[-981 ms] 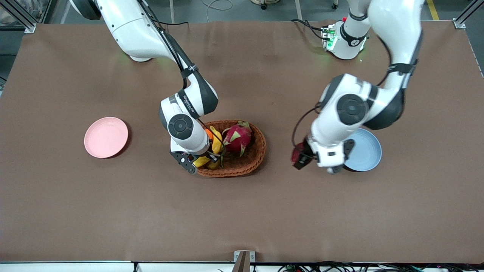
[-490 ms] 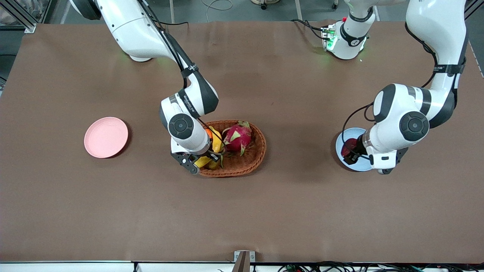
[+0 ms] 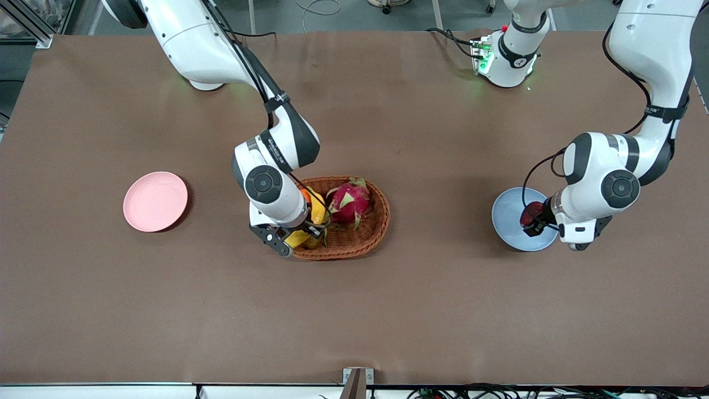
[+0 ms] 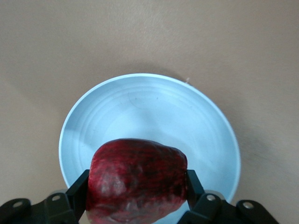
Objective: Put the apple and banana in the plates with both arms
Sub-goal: 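Lower the apple onto the blue plate while the right gripper carries the banana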
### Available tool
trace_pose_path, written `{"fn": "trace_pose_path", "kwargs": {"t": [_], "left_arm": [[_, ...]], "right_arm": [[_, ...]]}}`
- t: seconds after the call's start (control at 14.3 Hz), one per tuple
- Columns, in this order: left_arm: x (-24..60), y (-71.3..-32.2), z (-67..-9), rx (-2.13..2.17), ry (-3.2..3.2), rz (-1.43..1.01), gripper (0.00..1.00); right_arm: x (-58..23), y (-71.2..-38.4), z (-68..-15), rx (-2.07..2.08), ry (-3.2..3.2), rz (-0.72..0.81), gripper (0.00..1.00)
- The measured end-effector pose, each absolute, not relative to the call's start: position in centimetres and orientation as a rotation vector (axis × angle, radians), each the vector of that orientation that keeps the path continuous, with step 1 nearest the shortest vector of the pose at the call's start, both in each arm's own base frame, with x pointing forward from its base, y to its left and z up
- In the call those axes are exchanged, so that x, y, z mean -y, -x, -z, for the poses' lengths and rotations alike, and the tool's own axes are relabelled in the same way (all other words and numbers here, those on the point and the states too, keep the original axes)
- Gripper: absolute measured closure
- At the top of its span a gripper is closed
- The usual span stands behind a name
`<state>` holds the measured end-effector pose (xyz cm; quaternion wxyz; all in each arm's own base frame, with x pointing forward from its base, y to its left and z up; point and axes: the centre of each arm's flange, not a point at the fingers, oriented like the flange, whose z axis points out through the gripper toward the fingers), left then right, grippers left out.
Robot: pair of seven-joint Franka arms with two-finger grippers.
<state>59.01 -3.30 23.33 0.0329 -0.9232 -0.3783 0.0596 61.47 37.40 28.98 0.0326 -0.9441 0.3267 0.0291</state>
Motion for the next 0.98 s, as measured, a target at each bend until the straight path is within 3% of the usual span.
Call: {"fn": "trace_pose_path", "kwargs": {"t": [0.21,0.35,0.56,0.77,0.98], "left_arm": [[3.5,-58.8,-21.6,1.161,2.842,-0.210,0.16],[3.5,-58.9,-21.6,1.161,2.845,-0.205,0.01],[3.6,-59.6,-22.7,1.165,2.855,-0.171,0.00],[4.0,-60.9,-26.9,1.157,2.877,-0.090,0.00],[4.2,-62.1,-35.2,1.021,2.900,-0.078,0.00]], "right_arm": [[-34.5,-62.9,-33.5,-0.873,2.956,-0.117,0.64],[-31.0,-64.0,-35.6,-0.761,2.987,-0.132,0.64],[-23.9,-66.0,-36.0,-0.614,3.038,-0.206,0.64],[-15.9,-67.4,-34.3,-0.494,3.092,-0.269,0.64],[-7.4,-67.7,-32.3,-0.335,3.102,-0.351,0.64]]}}
